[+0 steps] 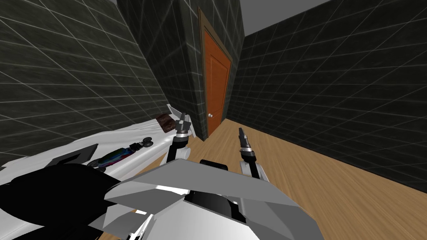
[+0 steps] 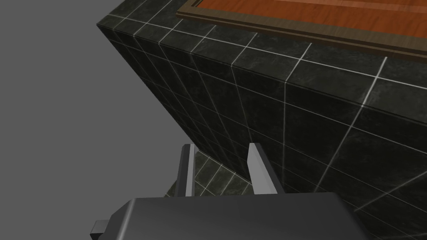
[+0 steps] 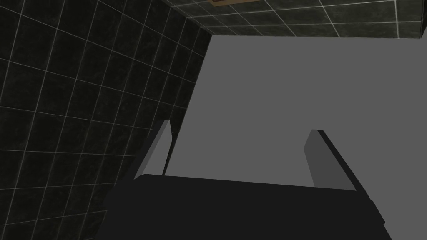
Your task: Pull the door open
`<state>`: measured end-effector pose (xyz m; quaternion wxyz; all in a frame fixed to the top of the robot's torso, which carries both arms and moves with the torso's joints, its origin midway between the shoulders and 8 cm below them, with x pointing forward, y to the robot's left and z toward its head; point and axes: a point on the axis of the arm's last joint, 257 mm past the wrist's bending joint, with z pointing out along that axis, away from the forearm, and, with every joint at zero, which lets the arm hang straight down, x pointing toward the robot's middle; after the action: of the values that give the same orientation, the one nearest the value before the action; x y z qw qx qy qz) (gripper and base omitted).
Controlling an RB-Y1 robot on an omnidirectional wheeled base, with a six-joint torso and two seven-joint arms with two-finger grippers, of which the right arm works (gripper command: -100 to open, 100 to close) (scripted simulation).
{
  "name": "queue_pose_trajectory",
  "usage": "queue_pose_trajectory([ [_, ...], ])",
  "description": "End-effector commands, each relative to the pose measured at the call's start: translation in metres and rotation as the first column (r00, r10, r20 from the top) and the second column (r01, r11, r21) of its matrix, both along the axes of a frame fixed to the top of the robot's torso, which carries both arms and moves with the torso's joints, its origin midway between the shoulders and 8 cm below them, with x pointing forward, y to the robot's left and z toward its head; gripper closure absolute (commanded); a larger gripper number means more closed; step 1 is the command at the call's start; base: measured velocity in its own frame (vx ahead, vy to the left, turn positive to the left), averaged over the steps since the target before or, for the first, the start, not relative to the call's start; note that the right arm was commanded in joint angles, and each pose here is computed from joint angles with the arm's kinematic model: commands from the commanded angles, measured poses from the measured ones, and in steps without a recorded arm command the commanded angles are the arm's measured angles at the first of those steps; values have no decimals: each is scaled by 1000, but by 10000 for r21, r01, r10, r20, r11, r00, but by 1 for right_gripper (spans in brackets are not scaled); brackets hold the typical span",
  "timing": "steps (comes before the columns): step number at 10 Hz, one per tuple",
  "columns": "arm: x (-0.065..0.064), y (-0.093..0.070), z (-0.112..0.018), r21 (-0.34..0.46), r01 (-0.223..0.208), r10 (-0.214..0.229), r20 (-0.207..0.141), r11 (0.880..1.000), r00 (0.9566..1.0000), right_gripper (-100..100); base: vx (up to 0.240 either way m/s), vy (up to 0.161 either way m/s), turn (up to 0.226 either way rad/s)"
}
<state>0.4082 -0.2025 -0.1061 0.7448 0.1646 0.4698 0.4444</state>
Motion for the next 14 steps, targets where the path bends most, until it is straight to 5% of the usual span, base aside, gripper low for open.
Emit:
queue_pose_trajectory([
  [1,3,4,-9,-301,7,-9,-76,9995,10000,-100,100,-63,30],
  [8,20,25,-51,-1609,-64,-6,-435,9870,9991,-100,91,-64,34],
  [14,32,44,-88,-2767,-243,50,-700,9606,9975,-100,95,-68,36],
])
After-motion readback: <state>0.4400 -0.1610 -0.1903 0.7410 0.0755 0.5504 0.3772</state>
